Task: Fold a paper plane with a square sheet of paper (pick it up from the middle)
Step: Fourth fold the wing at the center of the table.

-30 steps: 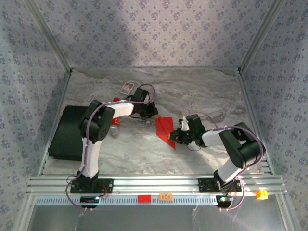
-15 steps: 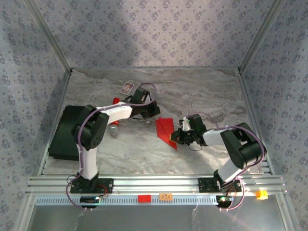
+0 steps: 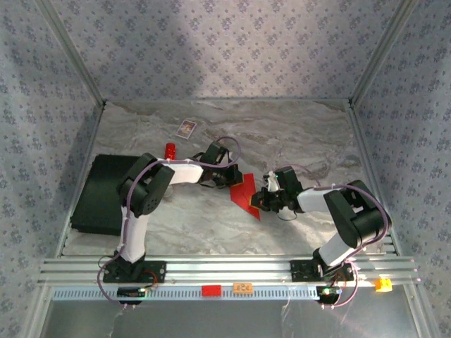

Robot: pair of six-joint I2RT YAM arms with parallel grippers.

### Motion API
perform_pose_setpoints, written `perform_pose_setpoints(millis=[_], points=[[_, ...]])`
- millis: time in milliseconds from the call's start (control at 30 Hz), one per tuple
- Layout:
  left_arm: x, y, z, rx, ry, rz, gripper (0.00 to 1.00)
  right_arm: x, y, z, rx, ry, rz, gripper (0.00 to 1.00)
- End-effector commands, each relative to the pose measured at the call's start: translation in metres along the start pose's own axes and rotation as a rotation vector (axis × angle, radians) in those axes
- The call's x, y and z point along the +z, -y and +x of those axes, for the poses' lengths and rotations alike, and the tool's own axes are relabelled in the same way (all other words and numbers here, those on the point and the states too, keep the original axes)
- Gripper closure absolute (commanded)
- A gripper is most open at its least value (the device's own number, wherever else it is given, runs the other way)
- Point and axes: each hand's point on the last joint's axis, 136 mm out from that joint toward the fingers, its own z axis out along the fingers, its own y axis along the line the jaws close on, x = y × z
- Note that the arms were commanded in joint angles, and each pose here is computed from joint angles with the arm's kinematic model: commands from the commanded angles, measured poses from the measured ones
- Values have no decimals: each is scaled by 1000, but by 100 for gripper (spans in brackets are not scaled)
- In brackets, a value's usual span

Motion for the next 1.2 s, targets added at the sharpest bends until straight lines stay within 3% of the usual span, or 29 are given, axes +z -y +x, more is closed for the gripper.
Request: perform_pose_setpoints(millis=[0,167,367,533,800,1167], points=[[6,-37,14,-53,-25,-93,100,-5,-3,1,17,-29,40,100],[7,-38,14,-48,-29,-89,100,1,-27,-21,-30,-5,47,100],[9,-39,16,-48,-35,-89,100,25,-20,-38,-10,-10,90,100],[9,-42,15,-53,-31,-98,100,29,3,-18,24,-47,121,100],[11,-52,14,-71,-30,-119,100,6,-1,-3,2,-37,115,99],[11,-54,14,-81,-33,-123,100,-15,34,44,70,-55,150,98]])
